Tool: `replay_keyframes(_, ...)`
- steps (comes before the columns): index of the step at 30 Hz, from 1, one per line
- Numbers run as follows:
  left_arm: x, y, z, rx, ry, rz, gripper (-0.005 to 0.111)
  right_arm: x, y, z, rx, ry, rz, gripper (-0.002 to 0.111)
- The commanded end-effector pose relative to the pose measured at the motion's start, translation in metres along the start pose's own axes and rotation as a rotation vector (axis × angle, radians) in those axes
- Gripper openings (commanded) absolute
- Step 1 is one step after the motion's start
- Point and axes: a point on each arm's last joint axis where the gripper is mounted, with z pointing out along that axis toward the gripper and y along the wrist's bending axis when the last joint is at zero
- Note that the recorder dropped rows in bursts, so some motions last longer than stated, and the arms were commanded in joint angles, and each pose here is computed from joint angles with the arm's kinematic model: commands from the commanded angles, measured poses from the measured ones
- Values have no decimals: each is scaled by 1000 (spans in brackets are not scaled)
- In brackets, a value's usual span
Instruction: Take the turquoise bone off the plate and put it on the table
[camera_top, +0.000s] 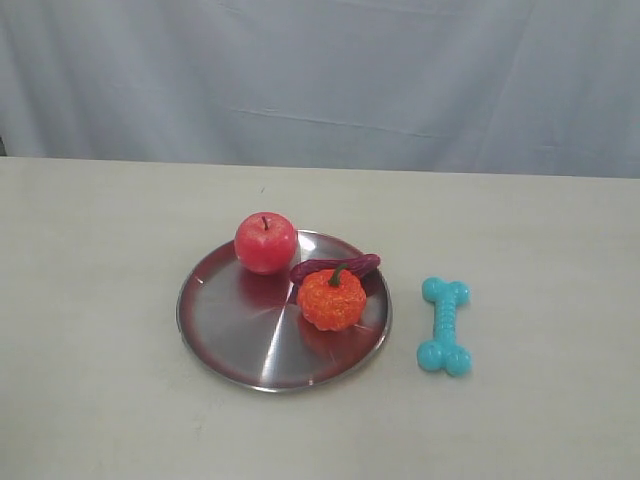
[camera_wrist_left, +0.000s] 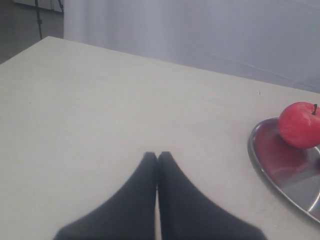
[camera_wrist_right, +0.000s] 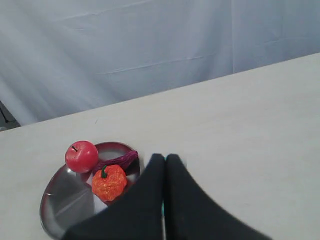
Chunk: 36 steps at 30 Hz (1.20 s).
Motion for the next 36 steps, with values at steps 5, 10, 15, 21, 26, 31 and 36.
replay_keyframes(5,0,0,0,-3,-5,-4,0,25,-3,32,-56,-33,2,0)
replay_keyframes(10,0,0,0,-3,-5,-4,0,57,-9,64,-111,-79,-51,0)
replay_keyframes(15,0,0,0,-3,-5,-4,0,85,-15,74,-182,-142,-167,0)
replay_keyframes(21,0,0,0,-3,-5,-4,0,111,-25,76,-193,-170,-265,0)
replay_keyframes(26,0,0,0,-3,-5,-4,0,135,-35,81,-182,-148,-304,0)
replay_keyframes(31,0,0,0,-3,-5,-4,0,157,-44,87,-178,-137,-304,0)
replay_keyframes(36,0,0,0,-3,-5,-4,0,174,-51,90,-175,-132,-320,0)
